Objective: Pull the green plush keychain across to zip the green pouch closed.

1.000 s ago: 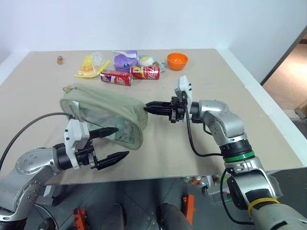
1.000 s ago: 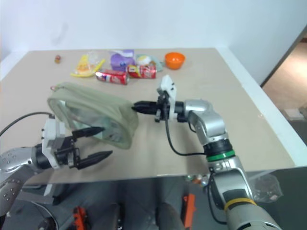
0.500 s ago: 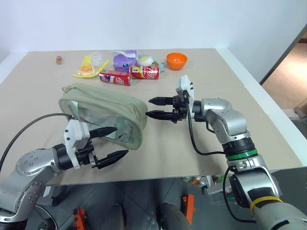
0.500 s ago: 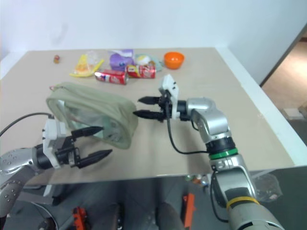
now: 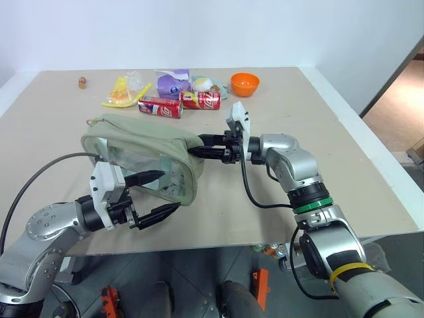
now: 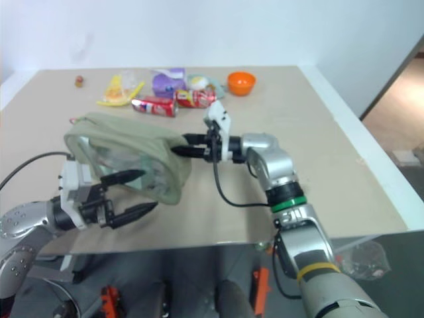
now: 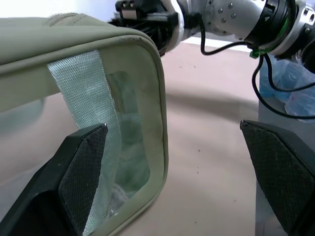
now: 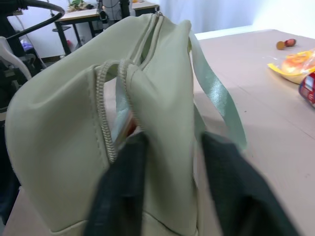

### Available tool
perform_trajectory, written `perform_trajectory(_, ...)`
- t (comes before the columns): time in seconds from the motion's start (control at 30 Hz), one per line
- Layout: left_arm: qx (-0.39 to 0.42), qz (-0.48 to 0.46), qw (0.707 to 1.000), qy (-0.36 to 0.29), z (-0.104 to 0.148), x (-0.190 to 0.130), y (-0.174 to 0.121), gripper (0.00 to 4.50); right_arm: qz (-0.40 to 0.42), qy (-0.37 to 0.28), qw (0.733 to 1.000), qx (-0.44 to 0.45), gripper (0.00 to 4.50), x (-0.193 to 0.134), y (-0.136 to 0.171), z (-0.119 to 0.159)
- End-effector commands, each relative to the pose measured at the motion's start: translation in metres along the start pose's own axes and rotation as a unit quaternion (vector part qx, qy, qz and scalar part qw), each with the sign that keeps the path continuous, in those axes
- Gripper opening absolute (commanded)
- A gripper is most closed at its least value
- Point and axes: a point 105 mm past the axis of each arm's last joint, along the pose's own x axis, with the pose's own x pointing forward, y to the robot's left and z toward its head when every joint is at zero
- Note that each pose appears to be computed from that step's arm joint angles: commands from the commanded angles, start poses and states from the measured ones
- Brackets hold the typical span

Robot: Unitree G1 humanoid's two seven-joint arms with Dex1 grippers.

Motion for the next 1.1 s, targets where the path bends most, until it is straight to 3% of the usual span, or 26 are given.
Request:
perform_trajectory(0.03, 0.018, 0.0, 1.0, -0.02, 0.013, 0.002, -0.002, 4.5, 0.014, -0.015, 0.999, -0.026, 0.34, -0.001, 0.001, 0.018)
perform_trajectory(0.07, 0.018, 0.001, 1.0, -0.021, 0.014, 0.002, -0.002, 4.5, 0.017, -0.013, 0.999, -0.028, 0.04, -0.003, 0.001, 0.019)
perform_trajectory(0.27, 0.018, 0.003, 1.0, -0.022, 0.013, 0.003, -0.002, 4.5, 0.032, 0.011, 0.998, -0.06, 0.04, -0.021, -0.003, 0.021)
perform_trajectory(0.5, 0.017, -0.003, 1.0, -0.022, 0.012, 0.007, -0.003, 4.5, 0.01, 0.094, 0.979, -0.18, 0.04, -0.058, -0.038, 0.032)
perform_trajectory(0.7, 0.018, -0.007, 1.0, -0.02, 0.01, 0.009, -0.003, 4.5, -0.003, 0.128, 0.974, -0.187, 0.04, -0.069, -0.053, 0.034)
perform_trajectory(0.8, 0.019, -0.006, 1.0, -0.02, 0.01, 0.009, -0.003, 4.5, -0.016, 0.114, 0.977, -0.182, 1.01, -0.071, -0.056, 0.037)
perform_trajectory(0.93, 0.017, -0.007, 1.0, -0.021, 0.01, 0.009, -0.003, 4.5, -0.06, 0.041, 0.986, -0.152, 2.4, -0.079, -0.063, 0.058)
perform_trajectory(1.0, 0.016, -0.008, 1.0, -0.017, 0.009, 0.009, -0.003, 4.5, -0.092, 0.0, 0.987, -0.135, 2.84, -0.092, -0.068, 0.072)
perform_trajectory(1.03, 0.016, -0.009, 1.0, -0.015, 0.009, 0.008, -0.002, 4.5, -0.101, -0.015, 0.986, -0.13, 3.46, -0.098, -0.067, 0.077)
perform_trajectory(1.1, 0.016, -0.01, 1.0, -0.013, 0.009, 0.009, -0.001, 4.5, -0.127, -0.042, 0.982, -0.13, 4.13, -0.113, -0.065, 0.087)
